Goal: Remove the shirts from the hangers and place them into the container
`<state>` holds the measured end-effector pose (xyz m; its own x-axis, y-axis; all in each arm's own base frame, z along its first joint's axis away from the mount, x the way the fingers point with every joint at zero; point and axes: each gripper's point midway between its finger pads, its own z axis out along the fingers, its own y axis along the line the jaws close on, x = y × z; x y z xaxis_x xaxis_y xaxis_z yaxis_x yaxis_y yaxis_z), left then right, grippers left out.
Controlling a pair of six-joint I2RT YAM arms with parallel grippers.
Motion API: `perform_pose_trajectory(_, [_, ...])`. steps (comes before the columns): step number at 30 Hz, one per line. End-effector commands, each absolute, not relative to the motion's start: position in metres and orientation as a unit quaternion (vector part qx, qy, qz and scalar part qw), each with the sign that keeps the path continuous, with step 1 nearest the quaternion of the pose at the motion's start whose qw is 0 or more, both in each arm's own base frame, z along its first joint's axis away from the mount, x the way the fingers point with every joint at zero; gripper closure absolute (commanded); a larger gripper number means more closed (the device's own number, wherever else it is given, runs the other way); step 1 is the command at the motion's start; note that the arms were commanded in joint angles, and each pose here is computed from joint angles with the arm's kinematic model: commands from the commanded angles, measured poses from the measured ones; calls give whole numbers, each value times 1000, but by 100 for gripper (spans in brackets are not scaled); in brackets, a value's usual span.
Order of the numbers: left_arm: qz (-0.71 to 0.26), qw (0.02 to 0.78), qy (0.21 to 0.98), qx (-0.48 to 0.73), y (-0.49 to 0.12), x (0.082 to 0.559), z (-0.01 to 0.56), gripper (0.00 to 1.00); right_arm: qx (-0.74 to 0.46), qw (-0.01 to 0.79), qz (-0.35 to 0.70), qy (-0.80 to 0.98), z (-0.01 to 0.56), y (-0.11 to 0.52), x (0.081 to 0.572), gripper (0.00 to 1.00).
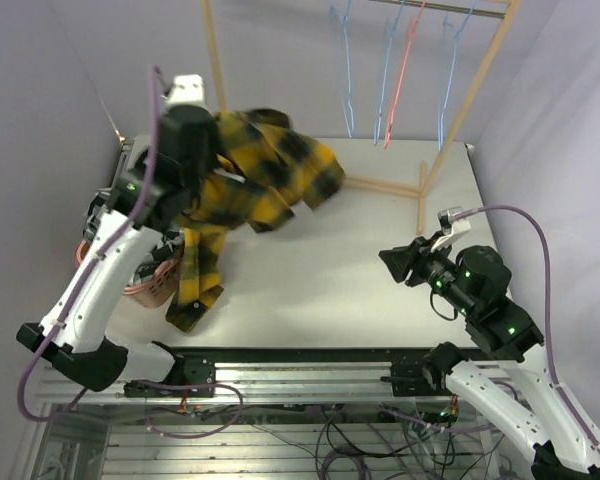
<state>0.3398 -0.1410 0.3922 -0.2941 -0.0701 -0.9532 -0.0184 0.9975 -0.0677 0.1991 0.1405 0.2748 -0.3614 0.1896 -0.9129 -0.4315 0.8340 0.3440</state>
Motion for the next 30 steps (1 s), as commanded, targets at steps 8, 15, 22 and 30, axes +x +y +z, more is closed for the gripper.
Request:
perform_pose_trajectory(8, [85,656,738,-132,-14,357,523,93,-97,560,288,771,270,150,204,61])
perform_pose_trajectory(15, [160,593,762,-203,25,334,432,93,-98,556,295,771,266,155,206,60])
perform_pose_trajectory(22, [219,470,821,-240,60,298,299,93,-111,548,297,774,262,161,209,60])
perform_pose_trajectory(30, [241,335,848,-332,115,284,190,93,-119,533,303,781,251,168,211,60])
